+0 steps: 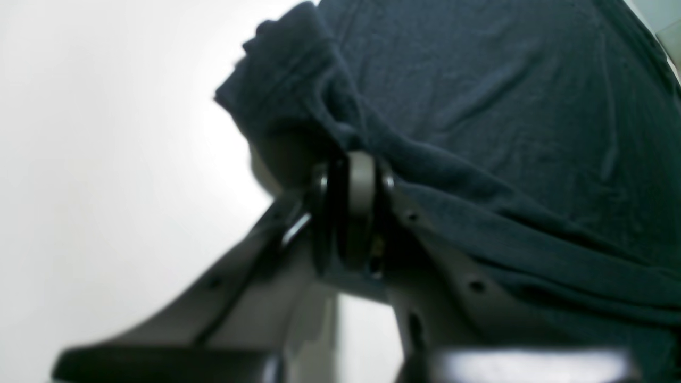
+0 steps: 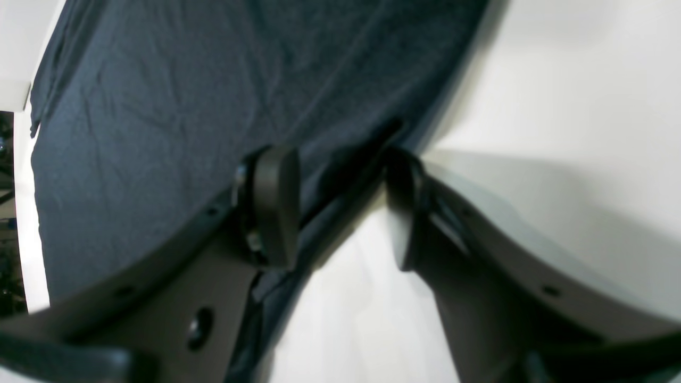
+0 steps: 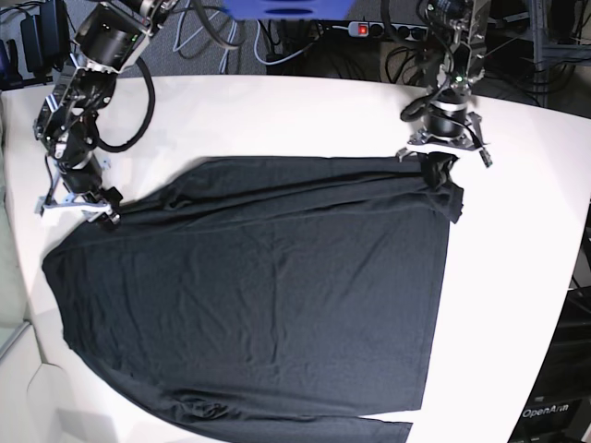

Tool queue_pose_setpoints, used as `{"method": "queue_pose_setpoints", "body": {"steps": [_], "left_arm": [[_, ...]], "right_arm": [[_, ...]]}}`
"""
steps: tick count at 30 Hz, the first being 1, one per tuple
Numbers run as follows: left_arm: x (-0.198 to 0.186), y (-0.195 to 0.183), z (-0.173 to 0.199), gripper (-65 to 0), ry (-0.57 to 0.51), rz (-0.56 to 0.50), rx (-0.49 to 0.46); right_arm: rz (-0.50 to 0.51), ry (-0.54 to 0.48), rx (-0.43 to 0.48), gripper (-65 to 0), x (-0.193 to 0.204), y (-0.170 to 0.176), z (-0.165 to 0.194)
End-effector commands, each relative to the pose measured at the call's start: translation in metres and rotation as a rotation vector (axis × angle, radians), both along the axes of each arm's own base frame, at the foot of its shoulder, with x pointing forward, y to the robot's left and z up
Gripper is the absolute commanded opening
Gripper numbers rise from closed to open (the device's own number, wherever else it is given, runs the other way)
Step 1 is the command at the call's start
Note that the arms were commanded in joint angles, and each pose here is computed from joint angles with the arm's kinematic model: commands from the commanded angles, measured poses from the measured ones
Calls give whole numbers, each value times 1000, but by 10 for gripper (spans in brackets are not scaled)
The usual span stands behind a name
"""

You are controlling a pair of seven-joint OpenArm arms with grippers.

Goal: Fold the T-shirt properly
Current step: 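Pull the grasped shoulder corner away from the left gripper with the right gripper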

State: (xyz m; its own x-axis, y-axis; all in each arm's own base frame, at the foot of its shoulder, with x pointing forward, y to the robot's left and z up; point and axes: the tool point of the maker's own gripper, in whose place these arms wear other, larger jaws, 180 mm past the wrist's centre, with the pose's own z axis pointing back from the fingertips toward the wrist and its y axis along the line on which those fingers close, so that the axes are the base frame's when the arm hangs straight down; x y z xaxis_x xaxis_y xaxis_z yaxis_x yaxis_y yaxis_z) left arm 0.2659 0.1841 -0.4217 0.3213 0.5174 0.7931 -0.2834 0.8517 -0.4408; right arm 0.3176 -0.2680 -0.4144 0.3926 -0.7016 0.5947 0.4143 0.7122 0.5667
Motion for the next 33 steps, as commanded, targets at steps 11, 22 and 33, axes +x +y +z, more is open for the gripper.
{"method": "queue_pose_setpoints", "body": {"steps": [11,22,33], "left_arm": [[7,-1,12,-611,-47,-6,4],[6,1,10,-611,-41,1,4],[6,-1,10,-611,-42,-2,1]], "right_arm": [[-44,-44,-15,-373,4,-17,14],[-46,41,49,-374,2,-20,-21],[-46,39,52,-540,3,-19,-21]]}}
